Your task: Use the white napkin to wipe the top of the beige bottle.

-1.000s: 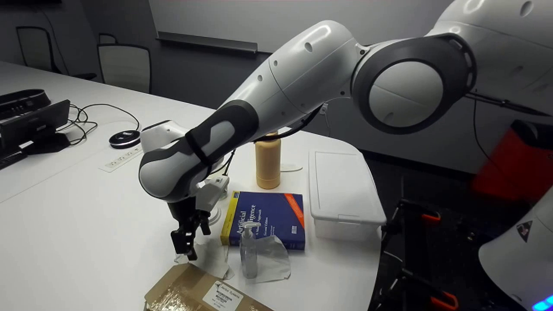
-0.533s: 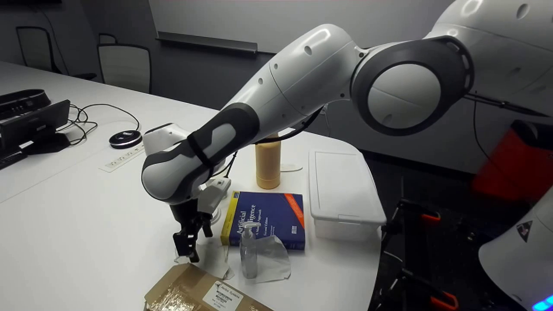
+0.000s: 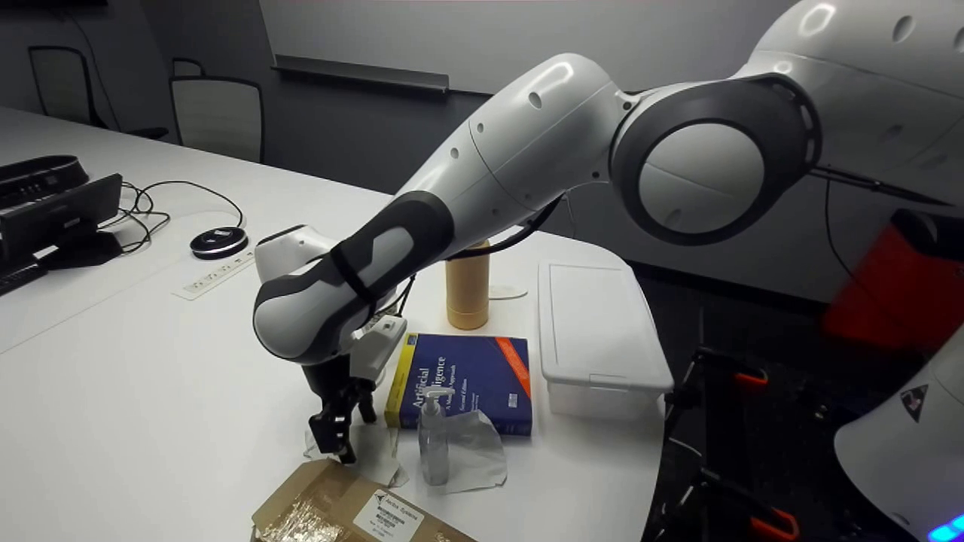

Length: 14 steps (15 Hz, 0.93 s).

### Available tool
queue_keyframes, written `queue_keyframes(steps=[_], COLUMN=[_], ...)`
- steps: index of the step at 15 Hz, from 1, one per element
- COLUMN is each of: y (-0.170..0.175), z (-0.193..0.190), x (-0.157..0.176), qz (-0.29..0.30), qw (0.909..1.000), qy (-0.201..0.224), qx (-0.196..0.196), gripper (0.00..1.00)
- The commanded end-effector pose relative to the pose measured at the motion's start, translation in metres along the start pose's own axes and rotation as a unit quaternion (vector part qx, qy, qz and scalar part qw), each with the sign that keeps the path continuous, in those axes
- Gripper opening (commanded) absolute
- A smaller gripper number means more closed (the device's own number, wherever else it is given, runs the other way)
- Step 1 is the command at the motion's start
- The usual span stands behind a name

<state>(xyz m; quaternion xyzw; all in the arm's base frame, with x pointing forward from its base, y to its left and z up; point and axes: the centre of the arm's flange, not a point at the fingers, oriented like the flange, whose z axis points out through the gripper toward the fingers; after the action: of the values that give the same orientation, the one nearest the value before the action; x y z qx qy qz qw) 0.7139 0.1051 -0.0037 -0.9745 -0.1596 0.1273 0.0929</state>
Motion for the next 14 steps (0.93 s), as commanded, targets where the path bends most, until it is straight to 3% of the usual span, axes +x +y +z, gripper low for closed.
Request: queue_keyframes(steps=[1,7,9,14], y=[-0.0045,-0.0036,-0.0043,-0.0106], z=[-0.0014,-0.0027,-0.0026,-0.0075], x=[0.0031,0.0036,0.0033,0.0038], qz=[0.008,0.008,0.008,0.004], qw=[0.9999,0.9998,0.9998,0.9999], qy=[-0.01,-0.01,-0.01,-0.008], qx=[-0.007,-0.013,-0.013,-0.014], gripper=[0.58,0.12,0.0,0.01])
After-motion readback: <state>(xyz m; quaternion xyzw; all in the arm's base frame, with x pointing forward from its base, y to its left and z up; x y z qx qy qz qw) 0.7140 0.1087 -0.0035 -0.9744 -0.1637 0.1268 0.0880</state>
